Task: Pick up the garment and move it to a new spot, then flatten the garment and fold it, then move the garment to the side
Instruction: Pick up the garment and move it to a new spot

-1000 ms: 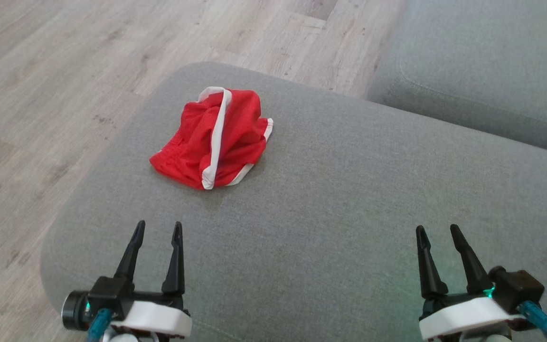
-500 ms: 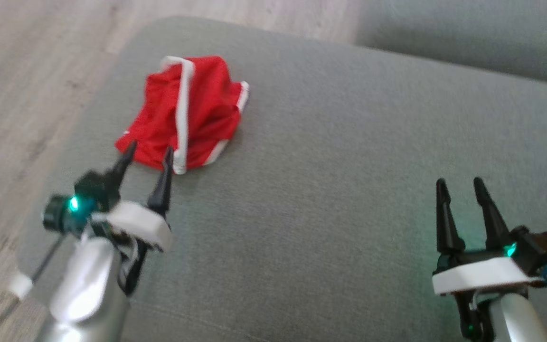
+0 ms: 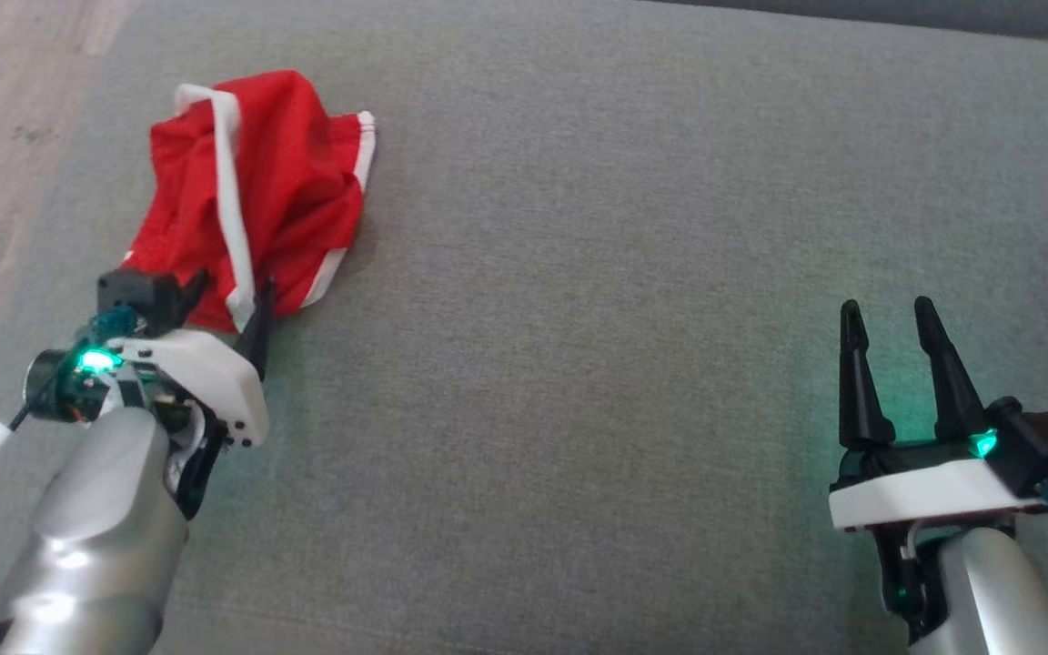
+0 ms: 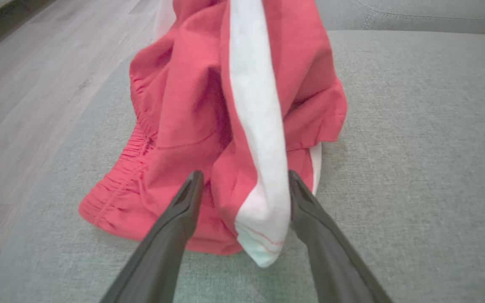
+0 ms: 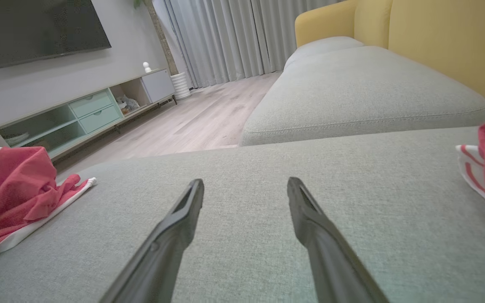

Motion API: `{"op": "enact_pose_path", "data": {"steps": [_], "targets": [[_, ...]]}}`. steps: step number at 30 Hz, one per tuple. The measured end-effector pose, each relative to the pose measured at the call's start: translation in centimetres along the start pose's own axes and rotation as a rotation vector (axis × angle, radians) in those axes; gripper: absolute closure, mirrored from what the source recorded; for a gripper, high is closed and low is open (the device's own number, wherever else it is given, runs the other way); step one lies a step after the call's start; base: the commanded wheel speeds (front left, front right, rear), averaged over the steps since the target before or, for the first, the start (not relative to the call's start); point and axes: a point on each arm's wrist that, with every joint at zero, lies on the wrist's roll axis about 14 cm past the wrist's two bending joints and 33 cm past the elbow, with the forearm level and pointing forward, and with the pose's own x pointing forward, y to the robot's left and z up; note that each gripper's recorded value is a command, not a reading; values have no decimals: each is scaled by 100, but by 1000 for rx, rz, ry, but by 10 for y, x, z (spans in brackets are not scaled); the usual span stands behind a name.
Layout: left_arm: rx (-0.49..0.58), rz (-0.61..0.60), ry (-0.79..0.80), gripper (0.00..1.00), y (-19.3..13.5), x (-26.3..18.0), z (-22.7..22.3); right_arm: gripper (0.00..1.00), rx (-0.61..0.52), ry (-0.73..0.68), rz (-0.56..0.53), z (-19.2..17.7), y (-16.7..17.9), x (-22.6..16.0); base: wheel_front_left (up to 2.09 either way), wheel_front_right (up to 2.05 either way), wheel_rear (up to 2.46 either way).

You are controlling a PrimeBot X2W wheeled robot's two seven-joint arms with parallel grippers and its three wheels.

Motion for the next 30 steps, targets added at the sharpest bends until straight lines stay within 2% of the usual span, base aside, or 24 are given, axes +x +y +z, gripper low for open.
{"op": "enact_pose_path", "data": {"steps": [1,2,3,8,12,13,17,26,30], "targets": [[-7,-1,6,0,0,3,-1,0,-1,3,-5,-1,-2,-1,0,0,0],[-8,-5,8,35,-1,5,-1,0,-2,5,-10,-2,-4,-1,0,0,0],[-8,-9,8,100,-2,7,-1,0,-3,7,-14,-3,-5,-2,0,0,0],[-4,-33,-90,100,-7,7,20,0,-11,-1,-22,1,-8,-4,0,0,0],[0,-61,-268,100,-12,-1,65,0,-18,-21,-26,10,-8,-6,0,0,0],[1,-83,-367,100,-18,-10,92,0,-15,-36,-28,16,-7,-8,0,0,0],[26,-122,-542,100,-27,-36,141,0,-13,-68,-24,29,-3,-13,0,0,0],[104,-193,-940,100,-55,-126,243,0,-3,-107,-43,45,-2,-36,0,0,0],[163,-240,-1072,100,-76,-168,274,0,-3,-125,-58,52,-5,-44,0,0,0]]}}
